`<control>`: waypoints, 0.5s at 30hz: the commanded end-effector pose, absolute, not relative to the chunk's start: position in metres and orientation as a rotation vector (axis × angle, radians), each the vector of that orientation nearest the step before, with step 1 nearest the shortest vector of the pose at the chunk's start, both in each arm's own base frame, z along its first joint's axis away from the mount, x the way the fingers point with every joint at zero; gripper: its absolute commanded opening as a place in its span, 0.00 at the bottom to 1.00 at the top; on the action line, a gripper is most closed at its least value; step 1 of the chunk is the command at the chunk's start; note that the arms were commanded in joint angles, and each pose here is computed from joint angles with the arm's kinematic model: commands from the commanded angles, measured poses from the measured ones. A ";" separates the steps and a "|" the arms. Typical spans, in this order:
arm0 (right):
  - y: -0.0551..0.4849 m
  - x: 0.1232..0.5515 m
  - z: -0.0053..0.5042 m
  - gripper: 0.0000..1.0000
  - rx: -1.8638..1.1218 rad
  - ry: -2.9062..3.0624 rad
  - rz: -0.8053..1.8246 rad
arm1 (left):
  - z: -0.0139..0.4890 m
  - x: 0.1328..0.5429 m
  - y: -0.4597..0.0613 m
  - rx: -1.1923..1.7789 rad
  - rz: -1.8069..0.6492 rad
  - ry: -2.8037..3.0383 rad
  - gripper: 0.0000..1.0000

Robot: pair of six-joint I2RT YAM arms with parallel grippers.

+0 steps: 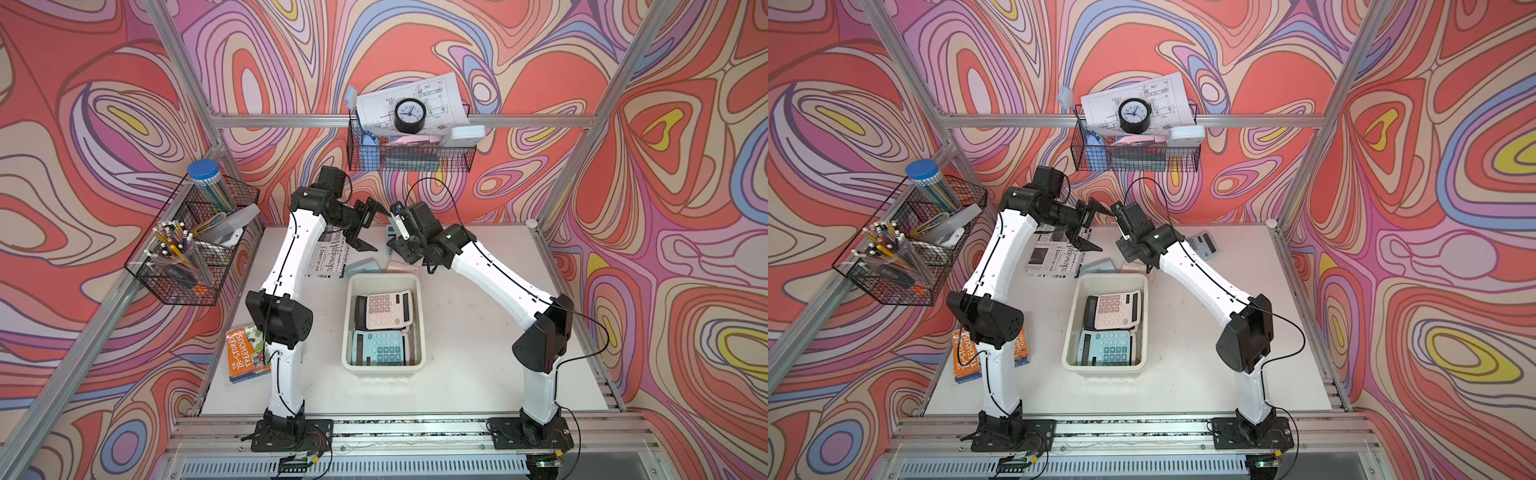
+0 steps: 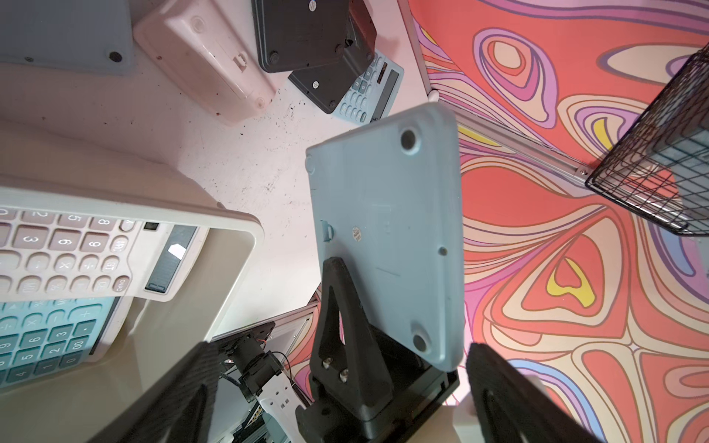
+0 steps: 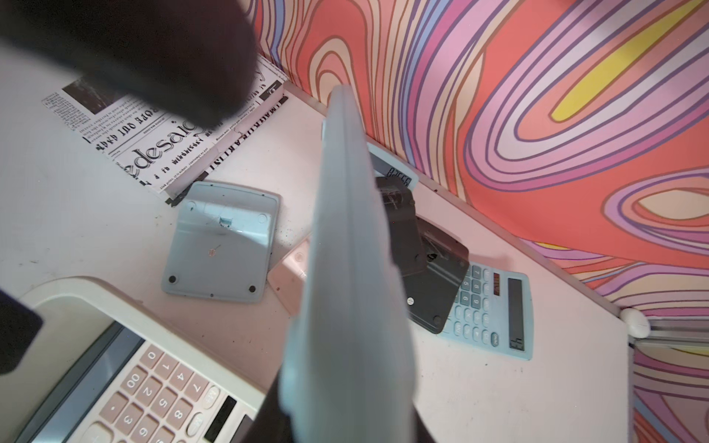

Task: Put the calculator in the storage box
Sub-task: Pick up the calculator at the center of the board.

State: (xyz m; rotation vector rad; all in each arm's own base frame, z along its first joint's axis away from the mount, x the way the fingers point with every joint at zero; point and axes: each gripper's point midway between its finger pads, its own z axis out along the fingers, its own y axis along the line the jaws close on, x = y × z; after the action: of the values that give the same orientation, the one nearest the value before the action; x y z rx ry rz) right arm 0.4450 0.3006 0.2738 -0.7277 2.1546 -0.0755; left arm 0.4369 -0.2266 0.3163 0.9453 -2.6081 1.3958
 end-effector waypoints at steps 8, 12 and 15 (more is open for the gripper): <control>0.339 0.433 0.278 0.24 -0.912 2.027 -0.173 | 0.309 0.429 -0.237 0.882 1.385 -2.547 0.73; 0.344 0.430 0.272 0.24 -0.930 2.030 -0.179 | 0.310 0.429 -0.237 0.881 1.389 -2.539 0.69; 0.340 0.427 0.266 0.24 -0.918 2.054 -0.177 | 0.314 0.431 -0.231 0.906 1.401 -2.550 0.69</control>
State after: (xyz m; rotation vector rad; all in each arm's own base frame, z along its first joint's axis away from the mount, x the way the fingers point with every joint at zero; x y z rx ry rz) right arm 0.4421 0.3124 0.2852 -0.7877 2.0665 -0.2065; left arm 0.4325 -0.2235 0.3094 0.9631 -2.5713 1.3562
